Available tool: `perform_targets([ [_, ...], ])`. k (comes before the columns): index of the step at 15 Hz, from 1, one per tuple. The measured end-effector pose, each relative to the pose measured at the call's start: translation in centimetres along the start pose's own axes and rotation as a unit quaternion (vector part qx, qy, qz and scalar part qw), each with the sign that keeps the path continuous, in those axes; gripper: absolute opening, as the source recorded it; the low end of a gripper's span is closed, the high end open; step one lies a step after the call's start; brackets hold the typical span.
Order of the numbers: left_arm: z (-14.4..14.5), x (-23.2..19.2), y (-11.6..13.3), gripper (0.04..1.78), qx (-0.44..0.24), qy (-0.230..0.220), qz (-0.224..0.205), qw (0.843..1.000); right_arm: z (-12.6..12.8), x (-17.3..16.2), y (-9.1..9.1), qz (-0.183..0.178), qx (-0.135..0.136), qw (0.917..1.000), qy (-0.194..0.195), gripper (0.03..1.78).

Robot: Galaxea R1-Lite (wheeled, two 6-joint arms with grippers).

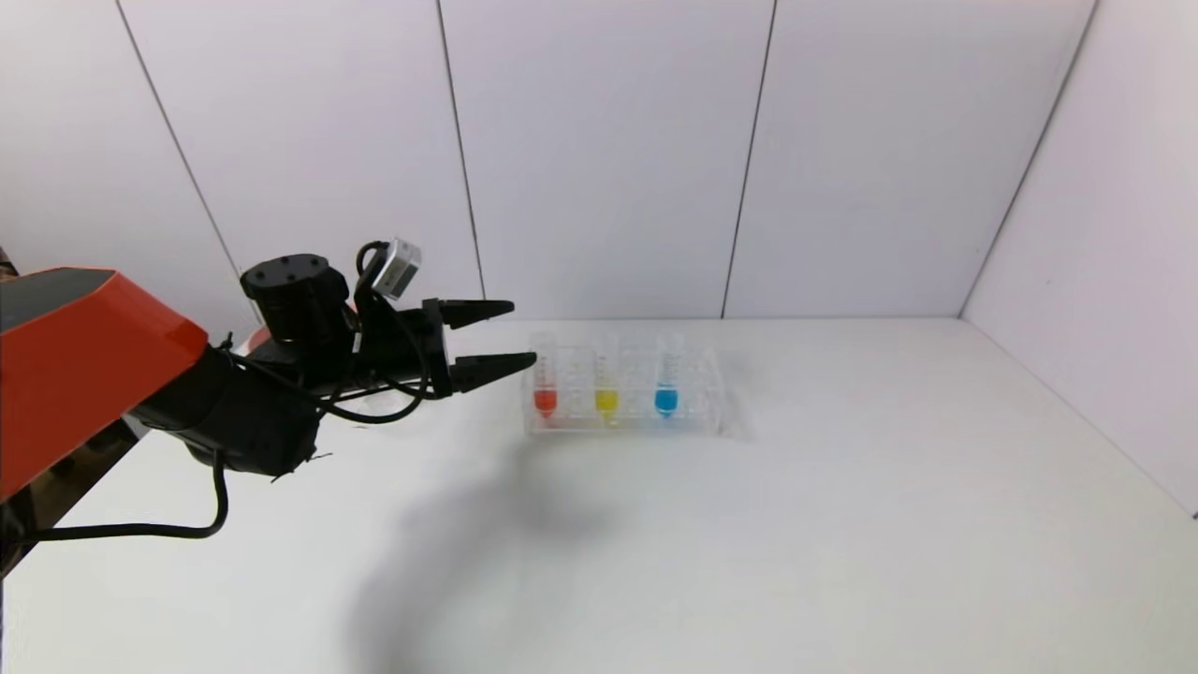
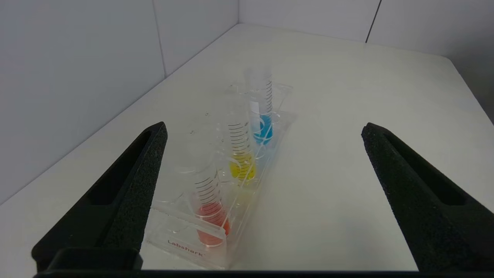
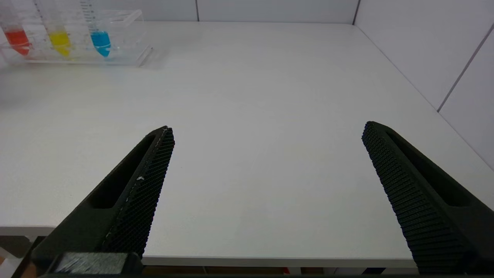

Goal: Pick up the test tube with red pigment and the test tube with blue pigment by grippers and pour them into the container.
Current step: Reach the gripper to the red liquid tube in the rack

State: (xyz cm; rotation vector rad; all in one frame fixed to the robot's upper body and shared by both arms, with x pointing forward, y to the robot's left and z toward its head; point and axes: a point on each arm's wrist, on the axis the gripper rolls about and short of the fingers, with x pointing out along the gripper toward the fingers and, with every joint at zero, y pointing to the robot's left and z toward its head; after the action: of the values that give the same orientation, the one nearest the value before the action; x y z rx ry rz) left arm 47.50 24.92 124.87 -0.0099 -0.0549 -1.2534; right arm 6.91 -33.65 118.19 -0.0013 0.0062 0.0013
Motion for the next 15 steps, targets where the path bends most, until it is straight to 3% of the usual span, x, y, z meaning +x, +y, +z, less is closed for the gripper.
perform_targets([
  [9,-2.1,2.4,1.7,1.76,-0.004,0.0,-0.012,1.0,0.0,0.0,0.0,0.0,0.0,1.0,0.0,1.77],
  [15,-2.5,3.1,1.6,1.76,-0.012,0.002,0.018,1.0,0.0,0.0,0.0,0.0,0.0,1.0,0.0,1.77],
])
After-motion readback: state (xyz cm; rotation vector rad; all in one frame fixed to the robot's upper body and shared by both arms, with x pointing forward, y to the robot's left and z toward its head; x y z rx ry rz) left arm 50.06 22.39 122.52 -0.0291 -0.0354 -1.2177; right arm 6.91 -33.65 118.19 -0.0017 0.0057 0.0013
